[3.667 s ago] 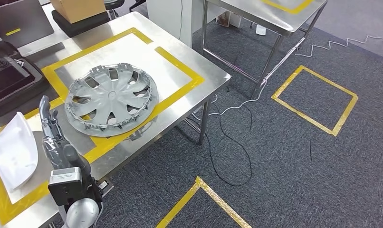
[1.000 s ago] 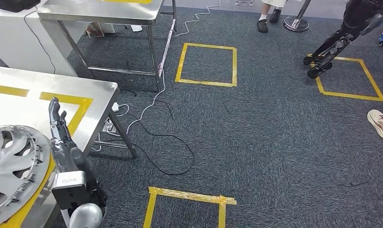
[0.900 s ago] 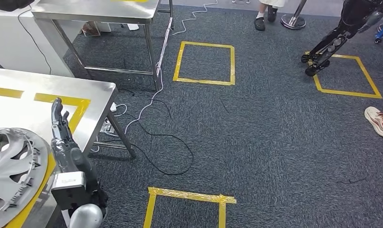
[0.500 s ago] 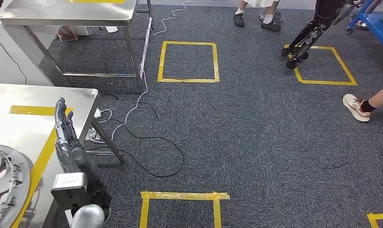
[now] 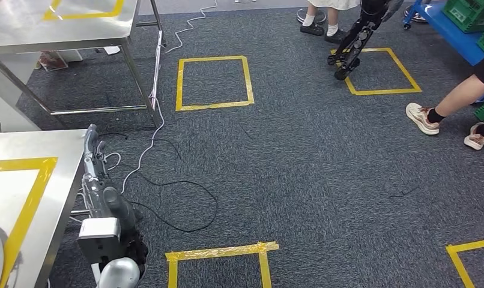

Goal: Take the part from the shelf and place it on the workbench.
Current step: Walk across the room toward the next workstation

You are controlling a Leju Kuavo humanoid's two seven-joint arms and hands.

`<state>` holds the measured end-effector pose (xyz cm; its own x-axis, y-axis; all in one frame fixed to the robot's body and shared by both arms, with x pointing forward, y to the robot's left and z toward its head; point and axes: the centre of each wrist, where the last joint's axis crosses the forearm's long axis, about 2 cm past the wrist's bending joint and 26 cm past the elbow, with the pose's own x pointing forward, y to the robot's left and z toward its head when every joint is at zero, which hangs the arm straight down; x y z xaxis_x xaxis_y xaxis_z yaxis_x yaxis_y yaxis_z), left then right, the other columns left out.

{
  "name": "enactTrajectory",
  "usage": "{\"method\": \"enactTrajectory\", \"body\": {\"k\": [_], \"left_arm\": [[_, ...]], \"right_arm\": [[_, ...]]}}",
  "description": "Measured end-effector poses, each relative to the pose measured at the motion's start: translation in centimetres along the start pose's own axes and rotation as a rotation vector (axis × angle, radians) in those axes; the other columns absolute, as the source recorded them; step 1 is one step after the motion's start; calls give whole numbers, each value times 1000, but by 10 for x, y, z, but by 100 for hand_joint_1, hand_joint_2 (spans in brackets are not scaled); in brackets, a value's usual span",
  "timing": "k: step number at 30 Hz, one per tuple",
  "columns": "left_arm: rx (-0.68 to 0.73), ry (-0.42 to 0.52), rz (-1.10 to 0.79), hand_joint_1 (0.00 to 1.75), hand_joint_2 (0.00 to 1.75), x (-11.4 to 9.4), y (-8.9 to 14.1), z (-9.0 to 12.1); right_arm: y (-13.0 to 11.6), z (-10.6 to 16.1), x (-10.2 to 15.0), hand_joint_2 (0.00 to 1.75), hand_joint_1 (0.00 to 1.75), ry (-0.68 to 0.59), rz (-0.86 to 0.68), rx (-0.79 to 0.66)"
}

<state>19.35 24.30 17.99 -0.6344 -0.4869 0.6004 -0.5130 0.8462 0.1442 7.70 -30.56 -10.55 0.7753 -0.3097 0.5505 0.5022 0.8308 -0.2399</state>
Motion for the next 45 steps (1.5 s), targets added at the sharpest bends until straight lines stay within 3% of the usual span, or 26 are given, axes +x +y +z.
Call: {"method": "enactTrajectory", "body": {"k": [22, 45], "left_arm": [[-61, 7, 66, 0, 0, 0, -27, 3], [-53, 43, 58, 0, 0, -7, -10, -1]], "right_arm": [[-7, -3, 2, 0, 0, 16, -1, -17], [0, 2, -4, 0, 0, 8, 4, -12]]}}
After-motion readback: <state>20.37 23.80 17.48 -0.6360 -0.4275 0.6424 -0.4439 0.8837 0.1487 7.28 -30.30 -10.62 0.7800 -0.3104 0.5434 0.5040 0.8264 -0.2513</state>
